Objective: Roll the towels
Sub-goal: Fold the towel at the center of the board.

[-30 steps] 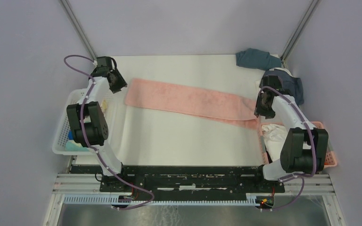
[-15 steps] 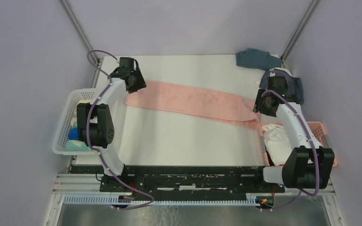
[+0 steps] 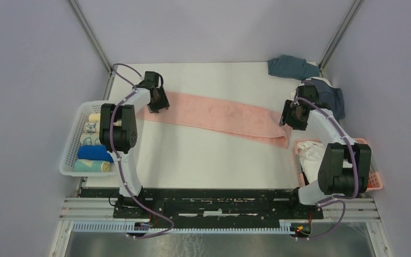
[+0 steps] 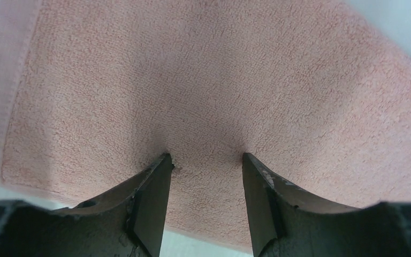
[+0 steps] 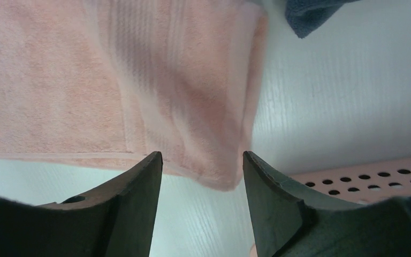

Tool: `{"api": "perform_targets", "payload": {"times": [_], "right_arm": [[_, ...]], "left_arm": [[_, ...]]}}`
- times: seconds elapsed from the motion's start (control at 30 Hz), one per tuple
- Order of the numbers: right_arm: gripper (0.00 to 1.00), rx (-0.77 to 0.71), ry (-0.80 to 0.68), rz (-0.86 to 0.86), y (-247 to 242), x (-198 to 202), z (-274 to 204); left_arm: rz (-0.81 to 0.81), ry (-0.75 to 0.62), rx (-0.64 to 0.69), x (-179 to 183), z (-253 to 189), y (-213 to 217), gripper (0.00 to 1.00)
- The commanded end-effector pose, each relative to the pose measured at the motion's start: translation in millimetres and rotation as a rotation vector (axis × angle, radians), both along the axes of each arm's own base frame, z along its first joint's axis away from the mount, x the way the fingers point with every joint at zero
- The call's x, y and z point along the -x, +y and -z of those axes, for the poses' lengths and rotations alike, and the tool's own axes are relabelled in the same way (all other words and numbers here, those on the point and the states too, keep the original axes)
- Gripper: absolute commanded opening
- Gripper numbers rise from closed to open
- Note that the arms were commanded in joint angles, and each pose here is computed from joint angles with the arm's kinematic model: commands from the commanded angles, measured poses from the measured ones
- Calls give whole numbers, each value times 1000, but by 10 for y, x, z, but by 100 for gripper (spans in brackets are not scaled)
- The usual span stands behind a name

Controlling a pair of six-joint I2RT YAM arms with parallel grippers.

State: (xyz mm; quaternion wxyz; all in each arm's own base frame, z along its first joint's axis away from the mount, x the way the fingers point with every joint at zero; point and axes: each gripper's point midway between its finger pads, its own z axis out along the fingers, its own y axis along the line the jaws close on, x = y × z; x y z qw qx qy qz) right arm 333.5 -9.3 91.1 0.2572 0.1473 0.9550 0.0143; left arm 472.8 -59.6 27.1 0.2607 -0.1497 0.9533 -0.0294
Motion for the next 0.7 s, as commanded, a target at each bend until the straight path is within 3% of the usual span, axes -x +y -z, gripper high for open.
{"api": "perform_targets", "payload": {"times": [0.0, 0.1, 0.23, 0.67], "right_arm": [[65, -79, -76, -30, 130, -267, -49], [64, -125, -91, -11, 145, -357, -29], [61, -182, -100, 6, 173, -478, 25], [49, -293, -130, 30, 188, -794, 184]], "left_arm": [[-98, 19, -87, -25, 44, 643, 59], [-109, 5, -75, -70, -10, 747, 59], [-67, -34, -29, -134, -132, 581, 61], [190, -170, 22, -15, -808, -624, 66]]}}
